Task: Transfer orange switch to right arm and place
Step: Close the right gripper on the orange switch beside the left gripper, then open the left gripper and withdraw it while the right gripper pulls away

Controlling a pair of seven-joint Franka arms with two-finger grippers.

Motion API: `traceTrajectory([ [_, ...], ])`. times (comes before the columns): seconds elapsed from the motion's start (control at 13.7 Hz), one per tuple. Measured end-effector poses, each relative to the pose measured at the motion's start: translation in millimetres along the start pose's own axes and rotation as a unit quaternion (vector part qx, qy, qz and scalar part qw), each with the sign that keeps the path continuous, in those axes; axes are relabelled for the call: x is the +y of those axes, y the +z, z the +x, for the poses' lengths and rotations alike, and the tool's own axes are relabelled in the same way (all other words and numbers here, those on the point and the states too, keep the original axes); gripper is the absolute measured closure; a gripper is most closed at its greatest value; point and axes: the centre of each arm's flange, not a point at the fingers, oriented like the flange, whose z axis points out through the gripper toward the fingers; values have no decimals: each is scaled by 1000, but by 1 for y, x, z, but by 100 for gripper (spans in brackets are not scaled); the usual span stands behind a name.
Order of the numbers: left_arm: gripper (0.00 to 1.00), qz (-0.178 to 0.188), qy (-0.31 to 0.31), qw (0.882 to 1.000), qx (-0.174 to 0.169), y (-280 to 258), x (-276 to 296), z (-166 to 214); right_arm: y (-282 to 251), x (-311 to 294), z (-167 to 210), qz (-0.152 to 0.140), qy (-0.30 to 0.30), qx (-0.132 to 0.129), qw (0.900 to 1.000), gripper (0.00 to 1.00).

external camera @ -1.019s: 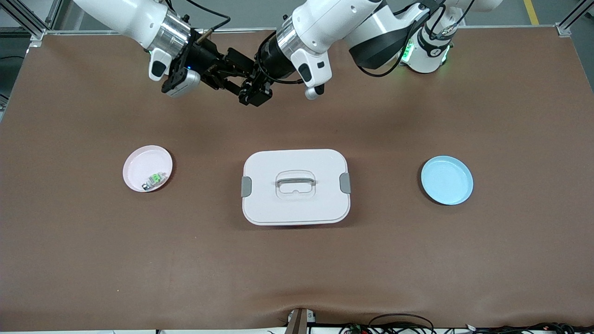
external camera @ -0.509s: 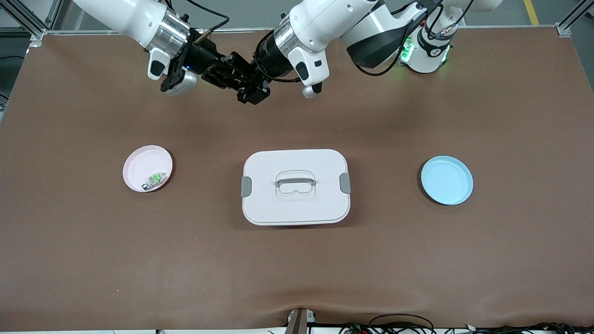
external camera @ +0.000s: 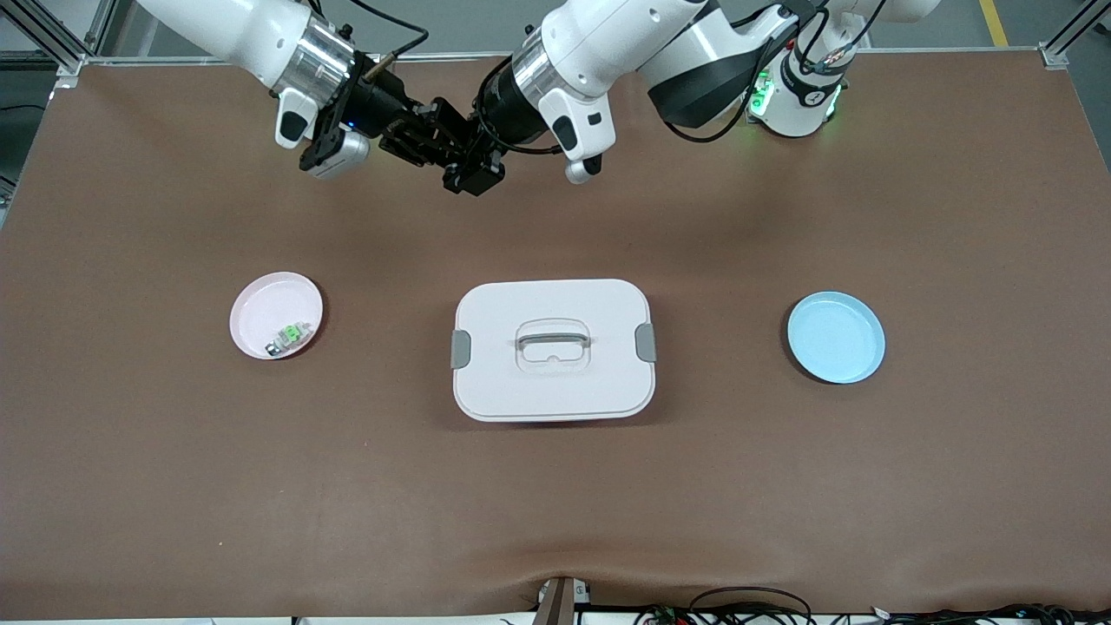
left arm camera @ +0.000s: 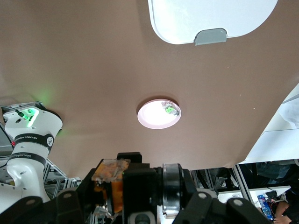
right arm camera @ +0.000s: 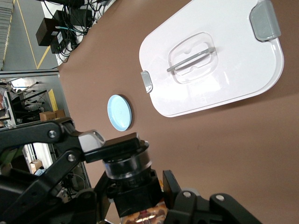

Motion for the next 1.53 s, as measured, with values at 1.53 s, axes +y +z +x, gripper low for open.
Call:
traceTrajectory([
  [1.53,0,-5,2,1000,0,-1,2,0,19,25,5,-82,-91,-49,991,58],
])
